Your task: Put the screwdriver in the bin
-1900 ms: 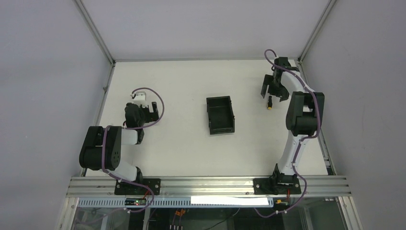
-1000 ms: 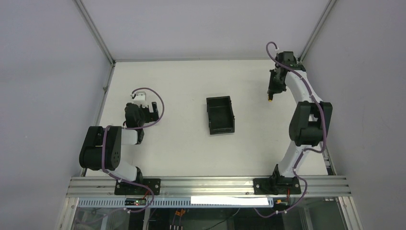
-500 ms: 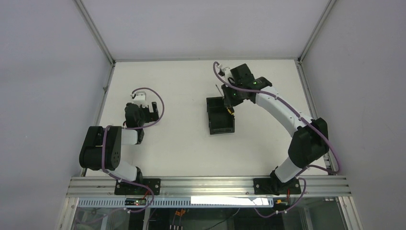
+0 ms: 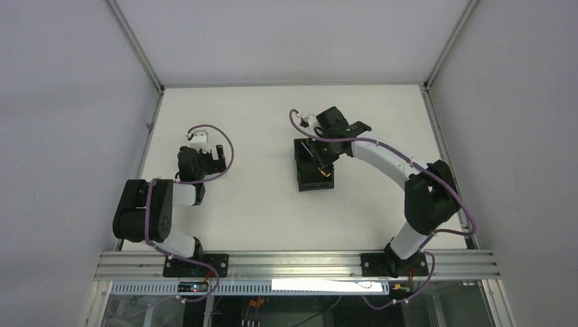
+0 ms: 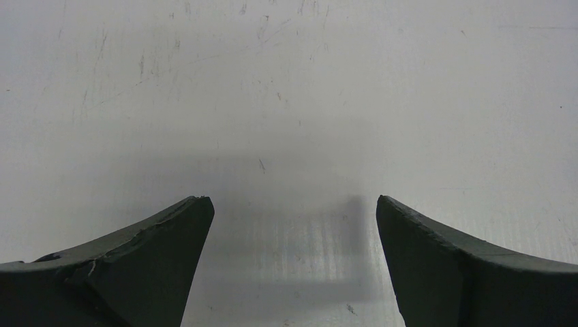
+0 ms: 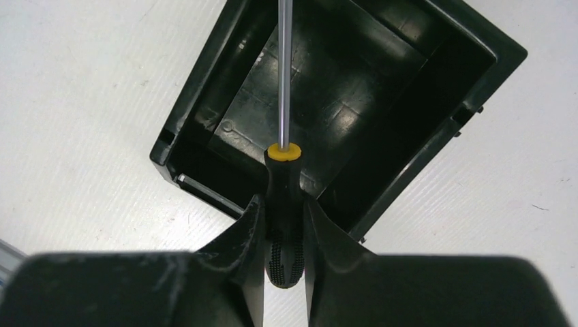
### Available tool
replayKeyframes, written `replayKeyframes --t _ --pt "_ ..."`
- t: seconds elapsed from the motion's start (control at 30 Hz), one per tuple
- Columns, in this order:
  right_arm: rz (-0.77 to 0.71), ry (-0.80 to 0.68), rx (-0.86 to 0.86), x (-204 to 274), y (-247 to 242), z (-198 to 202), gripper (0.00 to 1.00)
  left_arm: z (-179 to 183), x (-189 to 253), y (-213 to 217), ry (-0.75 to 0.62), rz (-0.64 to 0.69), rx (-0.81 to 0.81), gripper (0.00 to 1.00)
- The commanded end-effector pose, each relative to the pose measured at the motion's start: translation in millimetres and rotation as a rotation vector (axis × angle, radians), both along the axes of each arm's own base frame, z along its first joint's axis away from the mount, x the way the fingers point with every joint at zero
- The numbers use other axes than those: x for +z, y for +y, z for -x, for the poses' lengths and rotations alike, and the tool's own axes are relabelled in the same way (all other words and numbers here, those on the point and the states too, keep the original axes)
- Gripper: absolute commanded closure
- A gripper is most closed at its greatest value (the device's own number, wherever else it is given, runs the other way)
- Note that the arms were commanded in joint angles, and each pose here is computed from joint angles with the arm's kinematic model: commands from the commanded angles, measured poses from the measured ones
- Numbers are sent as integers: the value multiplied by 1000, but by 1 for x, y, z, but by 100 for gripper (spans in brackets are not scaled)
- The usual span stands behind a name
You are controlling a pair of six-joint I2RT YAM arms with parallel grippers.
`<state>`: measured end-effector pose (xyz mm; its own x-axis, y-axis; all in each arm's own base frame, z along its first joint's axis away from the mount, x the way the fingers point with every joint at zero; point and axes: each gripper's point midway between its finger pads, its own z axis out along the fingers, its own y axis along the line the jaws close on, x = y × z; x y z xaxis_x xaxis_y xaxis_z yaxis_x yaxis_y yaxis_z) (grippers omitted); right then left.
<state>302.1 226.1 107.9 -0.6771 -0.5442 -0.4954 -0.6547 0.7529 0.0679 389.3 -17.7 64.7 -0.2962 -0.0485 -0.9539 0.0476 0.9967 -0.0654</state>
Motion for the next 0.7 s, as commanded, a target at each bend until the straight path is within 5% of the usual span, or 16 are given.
replayKeyframes --t 0.0,0.47,0.67 --pt "-39 -81 15 5 15 -19 77 -3 14 -1 -48 2 0 1" --pt "-74 -124 -40 28 18 -23 46 -3 14 -1 -47 3 -1 1" --pt "-76 -214 -237 65 -4 -34 32 -3 14 -1 -47 2 0 1"
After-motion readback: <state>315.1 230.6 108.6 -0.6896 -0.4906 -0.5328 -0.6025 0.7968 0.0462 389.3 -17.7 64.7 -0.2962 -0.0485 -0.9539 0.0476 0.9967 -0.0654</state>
